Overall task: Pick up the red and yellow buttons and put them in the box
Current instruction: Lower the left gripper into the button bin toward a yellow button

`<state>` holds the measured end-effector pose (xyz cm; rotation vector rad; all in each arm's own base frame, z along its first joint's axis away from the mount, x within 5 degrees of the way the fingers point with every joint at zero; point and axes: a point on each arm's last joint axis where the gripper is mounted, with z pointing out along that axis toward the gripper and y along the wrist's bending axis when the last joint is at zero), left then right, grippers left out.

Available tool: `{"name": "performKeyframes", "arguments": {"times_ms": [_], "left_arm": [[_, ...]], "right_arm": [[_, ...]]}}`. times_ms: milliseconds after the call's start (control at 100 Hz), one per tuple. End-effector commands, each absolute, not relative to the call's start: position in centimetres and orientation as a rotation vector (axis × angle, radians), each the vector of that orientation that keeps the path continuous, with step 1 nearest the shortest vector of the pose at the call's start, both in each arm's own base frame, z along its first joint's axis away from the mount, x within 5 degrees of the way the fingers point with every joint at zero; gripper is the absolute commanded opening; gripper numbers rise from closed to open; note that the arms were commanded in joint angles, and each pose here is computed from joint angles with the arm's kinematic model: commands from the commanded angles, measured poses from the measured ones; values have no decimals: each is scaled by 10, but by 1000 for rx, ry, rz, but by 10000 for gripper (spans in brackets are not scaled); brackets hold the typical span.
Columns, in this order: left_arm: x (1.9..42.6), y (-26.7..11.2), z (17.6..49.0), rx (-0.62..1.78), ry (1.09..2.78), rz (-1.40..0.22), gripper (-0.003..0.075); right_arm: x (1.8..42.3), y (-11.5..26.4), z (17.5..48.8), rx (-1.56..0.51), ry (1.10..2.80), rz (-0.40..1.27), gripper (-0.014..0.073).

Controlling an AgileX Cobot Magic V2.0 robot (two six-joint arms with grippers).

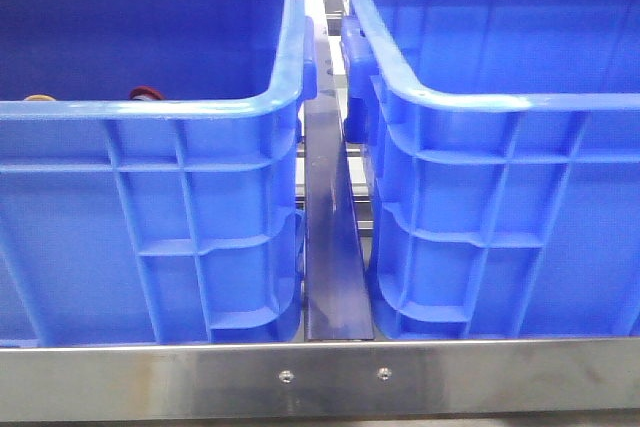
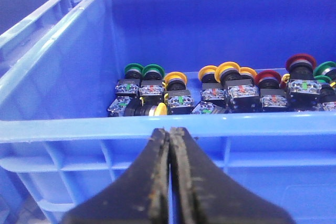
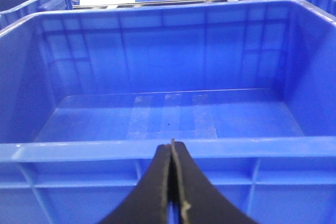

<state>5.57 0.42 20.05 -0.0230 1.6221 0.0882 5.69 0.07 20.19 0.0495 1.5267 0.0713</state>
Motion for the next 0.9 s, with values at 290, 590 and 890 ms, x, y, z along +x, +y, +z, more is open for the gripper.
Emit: {"name": "performKeyframes", "arguments": {"times_ms": [290, 590, 890], "left_arm": [[54, 4, 203, -18, 1531, 82, -20], [54, 3, 207, -17, 1485, 83, -20], [47, 3, 242, -51, 1309, 41, -20]], "right_arm": [[55, 0, 209, 40, 1430, 59, -58], [55, 0, 209, 40, 1430, 59, -58], [55, 1, 209, 39, 1430, 60, -58]]}}
